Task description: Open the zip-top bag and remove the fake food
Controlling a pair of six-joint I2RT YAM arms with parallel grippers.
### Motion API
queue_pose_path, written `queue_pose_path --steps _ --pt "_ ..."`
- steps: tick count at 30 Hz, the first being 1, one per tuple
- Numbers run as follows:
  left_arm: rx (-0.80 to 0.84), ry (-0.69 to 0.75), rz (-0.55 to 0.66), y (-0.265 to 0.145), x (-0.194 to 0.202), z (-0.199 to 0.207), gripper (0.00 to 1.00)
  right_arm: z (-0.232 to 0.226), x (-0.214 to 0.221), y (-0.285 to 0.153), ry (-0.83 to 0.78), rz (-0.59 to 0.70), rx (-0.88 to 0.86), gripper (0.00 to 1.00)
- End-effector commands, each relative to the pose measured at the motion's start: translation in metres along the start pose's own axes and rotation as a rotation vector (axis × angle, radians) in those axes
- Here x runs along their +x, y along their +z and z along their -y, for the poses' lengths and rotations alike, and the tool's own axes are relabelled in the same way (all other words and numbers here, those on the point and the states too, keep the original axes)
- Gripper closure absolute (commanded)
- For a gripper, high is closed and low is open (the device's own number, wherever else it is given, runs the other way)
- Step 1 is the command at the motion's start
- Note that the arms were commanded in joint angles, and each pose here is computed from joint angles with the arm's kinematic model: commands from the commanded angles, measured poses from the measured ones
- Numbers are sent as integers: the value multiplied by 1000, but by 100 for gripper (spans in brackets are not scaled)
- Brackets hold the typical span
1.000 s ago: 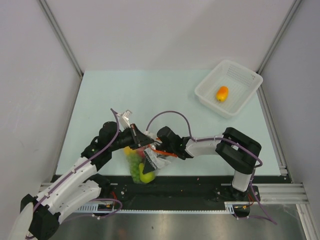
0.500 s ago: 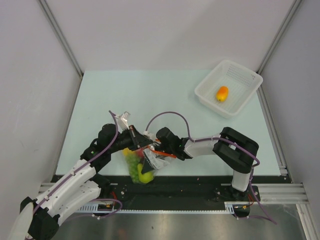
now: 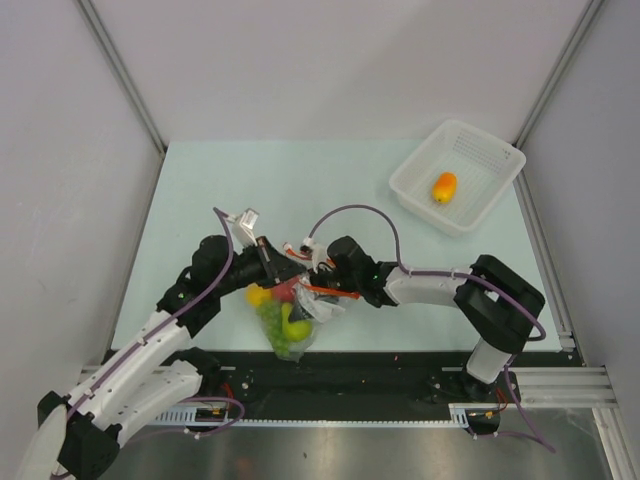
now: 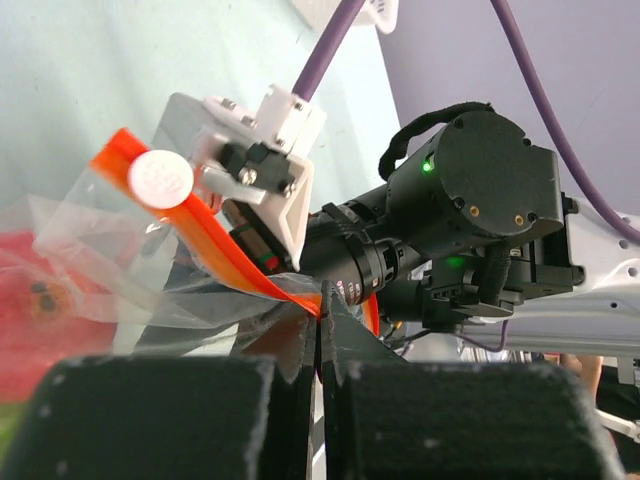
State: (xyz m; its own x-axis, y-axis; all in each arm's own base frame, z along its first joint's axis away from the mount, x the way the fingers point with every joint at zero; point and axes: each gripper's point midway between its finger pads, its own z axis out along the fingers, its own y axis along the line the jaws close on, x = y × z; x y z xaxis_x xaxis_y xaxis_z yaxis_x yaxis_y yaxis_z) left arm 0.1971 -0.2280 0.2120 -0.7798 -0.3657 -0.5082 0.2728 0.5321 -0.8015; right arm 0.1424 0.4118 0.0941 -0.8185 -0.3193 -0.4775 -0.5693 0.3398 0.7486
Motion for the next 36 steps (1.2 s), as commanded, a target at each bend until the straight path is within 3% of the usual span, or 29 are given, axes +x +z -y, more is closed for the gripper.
queue_pose_path --steps 1,16,28,31,36 --pt "-33 55 33 3 -14 -4 100 -11 -43 -24 -45 124 27 100" --pt "-52 24 2 16 -6 -24 100 -6 -90 -97 -137 292 241 100" --pt "-48 22 13 11 -9 -20 100 -2 -145 -197 -161 524 371 100" --pt "-38 17 10 11 -8 -18 100 19 -160 -234 -124 614 463 100" --pt "-29 19 9 10 -8 -16 100 90 -182 -325 41 802 777 100"
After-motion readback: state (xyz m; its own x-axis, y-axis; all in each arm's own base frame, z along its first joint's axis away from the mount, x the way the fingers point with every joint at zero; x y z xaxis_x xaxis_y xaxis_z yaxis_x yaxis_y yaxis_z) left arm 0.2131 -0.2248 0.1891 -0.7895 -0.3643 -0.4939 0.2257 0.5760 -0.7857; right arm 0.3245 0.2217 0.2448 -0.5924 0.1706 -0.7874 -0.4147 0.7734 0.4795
